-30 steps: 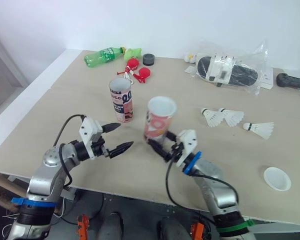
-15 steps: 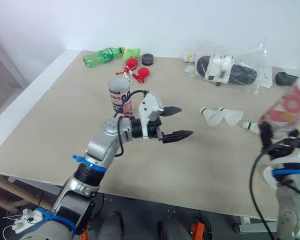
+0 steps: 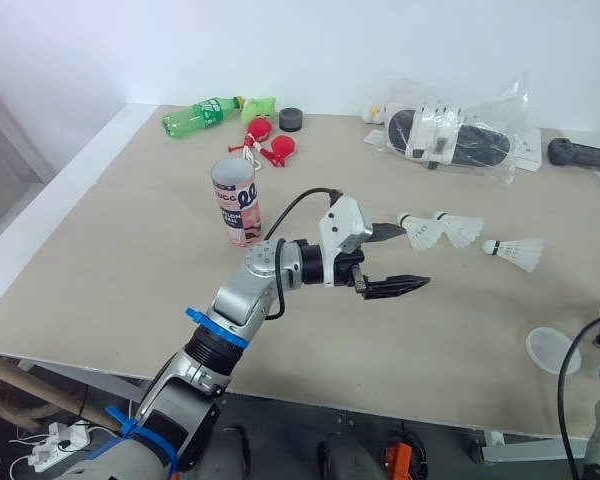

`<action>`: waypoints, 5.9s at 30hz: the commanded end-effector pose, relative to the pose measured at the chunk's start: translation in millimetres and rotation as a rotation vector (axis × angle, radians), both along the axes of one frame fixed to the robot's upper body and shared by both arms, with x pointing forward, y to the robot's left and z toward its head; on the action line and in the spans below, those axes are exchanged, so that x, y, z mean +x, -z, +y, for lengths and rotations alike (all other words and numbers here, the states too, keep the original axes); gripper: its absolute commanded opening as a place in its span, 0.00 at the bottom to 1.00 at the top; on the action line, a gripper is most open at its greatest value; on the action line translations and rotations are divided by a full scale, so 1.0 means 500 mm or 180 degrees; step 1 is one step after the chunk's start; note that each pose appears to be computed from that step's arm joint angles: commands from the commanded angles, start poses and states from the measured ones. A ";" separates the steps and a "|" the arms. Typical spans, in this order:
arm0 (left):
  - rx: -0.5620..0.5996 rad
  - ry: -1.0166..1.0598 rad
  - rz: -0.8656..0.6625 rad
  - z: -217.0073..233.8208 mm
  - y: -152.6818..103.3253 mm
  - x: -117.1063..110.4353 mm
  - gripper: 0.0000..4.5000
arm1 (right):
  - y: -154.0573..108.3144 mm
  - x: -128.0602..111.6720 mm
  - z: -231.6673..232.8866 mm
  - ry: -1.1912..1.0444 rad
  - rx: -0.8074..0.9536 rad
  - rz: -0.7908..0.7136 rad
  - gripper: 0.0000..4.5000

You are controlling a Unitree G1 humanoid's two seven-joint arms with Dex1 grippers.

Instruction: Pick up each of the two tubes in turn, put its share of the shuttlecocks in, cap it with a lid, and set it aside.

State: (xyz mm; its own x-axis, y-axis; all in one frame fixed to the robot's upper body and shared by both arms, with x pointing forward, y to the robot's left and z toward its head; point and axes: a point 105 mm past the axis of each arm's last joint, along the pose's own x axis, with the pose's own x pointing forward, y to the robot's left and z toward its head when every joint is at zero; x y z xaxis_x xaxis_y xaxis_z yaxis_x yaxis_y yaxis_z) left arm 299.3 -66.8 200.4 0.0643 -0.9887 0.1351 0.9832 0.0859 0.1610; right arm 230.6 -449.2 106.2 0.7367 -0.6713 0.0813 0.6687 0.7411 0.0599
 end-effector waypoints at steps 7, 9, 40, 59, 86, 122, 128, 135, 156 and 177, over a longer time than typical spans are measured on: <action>-0.0105 0.0014 -0.0108 0.004 -0.022 -0.022 1.00 | -0.014 -0.002 -0.015 0.0063 -0.0136 -0.0191 0.68; -0.0100 0.0010 -0.0090 0.007 -0.021 -0.021 1.00 | -0.010 -0.001 -0.012 0.0054 -0.0126 -0.0169 0.68; -0.0078 -0.0195 0.0077 0.044 0.009 -0.003 1.00 | -0.094 -0.084 0.109 -0.0380 -0.0385 -0.0273 0.99; -0.0358 -0.3568 0.0129 0.419 0.108 0.057 1.00 | -0.188 0.048 0.643 -0.5070 -0.1115 0.0304 0.99; 0.0094 -0.3025 0.0245 0.352 0.132 0.251 1.00 | -0.190 0.074 0.700 -0.5247 -0.0951 0.0272 0.99; 0.0627 -0.1221 -0.0534 0.319 0.056 0.135 0.69 | -0.192 0.122 0.540 -0.3835 -0.0649 0.0143 1.00; 0.1532 -0.0736 -0.0528 0.338 0.084 0.062 0.69 | -0.142 0.165 0.474 -0.2936 -0.0705 0.0480 1.00; 0.2616 -0.0517 -0.0532 0.384 0.050 0.044 0.69 | -0.108 0.220 0.474 -0.2667 -0.0535 0.0564 1.00; 0.3326 -0.0347 -0.0261 0.394 0.091 0.050 0.68 | -0.051 0.384 0.482 -0.2425 0.0020 0.0358 0.80; 0.3271 -0.0304 -0.0166 0.385 0.105 0.046 0.68 | -0.268 0.170 0.728 -0.5442 -0.1363 -0.0135 0.01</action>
